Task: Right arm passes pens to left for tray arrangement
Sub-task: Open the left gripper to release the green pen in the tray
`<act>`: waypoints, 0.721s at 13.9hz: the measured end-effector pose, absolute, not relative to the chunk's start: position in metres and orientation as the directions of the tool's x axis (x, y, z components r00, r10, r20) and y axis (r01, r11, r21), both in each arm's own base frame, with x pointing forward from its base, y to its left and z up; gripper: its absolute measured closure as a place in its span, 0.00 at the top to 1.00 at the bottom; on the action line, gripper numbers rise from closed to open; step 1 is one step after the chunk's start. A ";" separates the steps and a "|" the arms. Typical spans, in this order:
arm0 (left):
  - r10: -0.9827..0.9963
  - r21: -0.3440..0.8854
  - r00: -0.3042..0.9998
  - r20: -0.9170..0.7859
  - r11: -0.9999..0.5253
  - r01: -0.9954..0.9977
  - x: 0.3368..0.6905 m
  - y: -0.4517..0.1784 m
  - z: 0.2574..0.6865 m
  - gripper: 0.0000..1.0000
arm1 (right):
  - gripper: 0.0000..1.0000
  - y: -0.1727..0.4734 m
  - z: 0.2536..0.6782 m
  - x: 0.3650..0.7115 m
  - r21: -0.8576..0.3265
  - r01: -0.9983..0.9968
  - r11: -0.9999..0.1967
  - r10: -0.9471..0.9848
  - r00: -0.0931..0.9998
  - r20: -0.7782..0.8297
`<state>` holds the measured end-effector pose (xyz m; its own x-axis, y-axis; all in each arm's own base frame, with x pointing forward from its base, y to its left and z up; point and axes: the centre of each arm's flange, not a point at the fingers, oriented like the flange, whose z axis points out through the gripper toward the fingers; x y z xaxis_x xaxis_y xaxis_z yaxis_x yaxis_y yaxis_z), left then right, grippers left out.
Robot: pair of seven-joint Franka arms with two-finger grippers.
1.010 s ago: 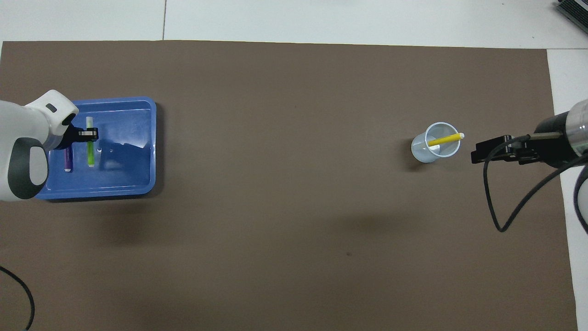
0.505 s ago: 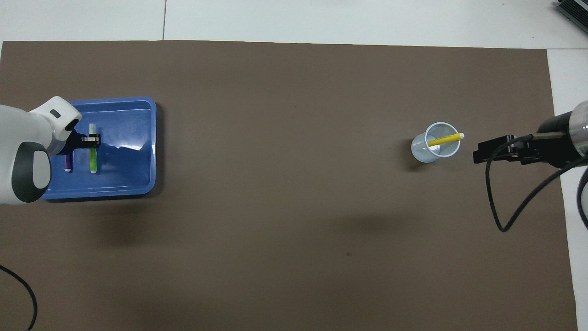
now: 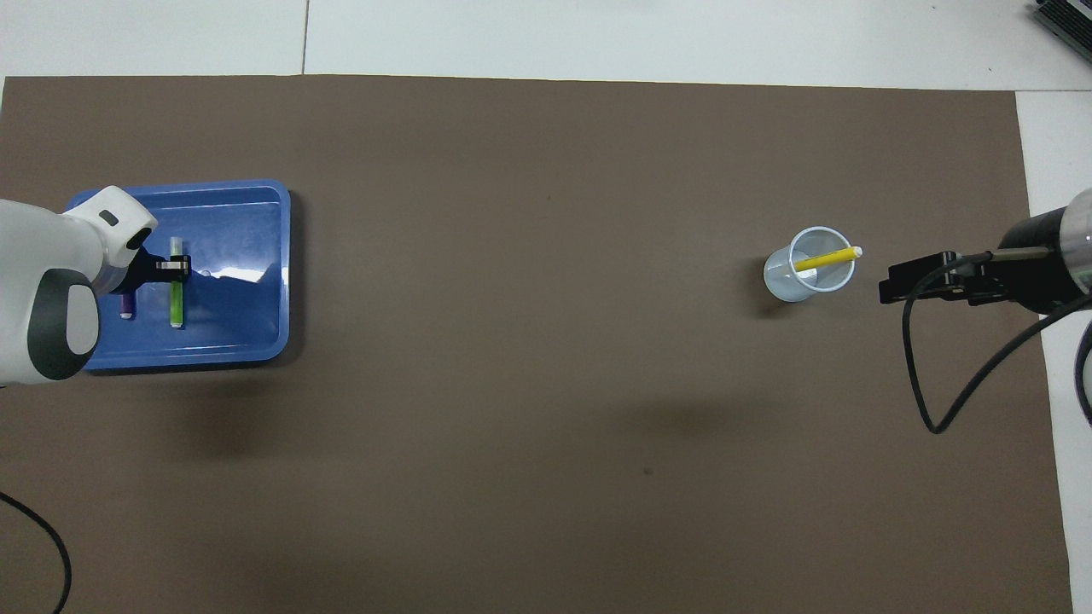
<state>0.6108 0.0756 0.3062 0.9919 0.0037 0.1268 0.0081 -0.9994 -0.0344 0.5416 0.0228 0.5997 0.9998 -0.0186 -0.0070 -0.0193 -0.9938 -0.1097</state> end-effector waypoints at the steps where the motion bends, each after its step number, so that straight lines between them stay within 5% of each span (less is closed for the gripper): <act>1: 0.004 -0.034 0.992 0.127 -0.999 0.008 0.611 0.076 0.306 0.17 | 1.00 0.023 0.600 0.542 -0.110 -0.018 -0.994 -0.018 1.000 -0.007; 5: 0.003 -0.034 0.992 0.125 -0.999 0.008 0.610 0.075 0.305 0.19 | 1.00 0.023 0.600 0.542 -0.110 0.019 -0.994 0.019 1.000 -0.001; 10: -0.006 -0.035 0.990 0.141 -0.999 -0.001 0.614 0.071 0.313 0.70 | 1.00 0.017 0.599 0.547 -0.105 0.111 -0.988 0.107 0.993 0.049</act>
<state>0.6145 0.0713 0.3128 0.9900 -0.0059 0.1411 -0.0010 -0.9994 -0.0350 0.5467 0.0167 0.5988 0.9931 0.1066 0.0485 0.1112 -0.9883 -0.1047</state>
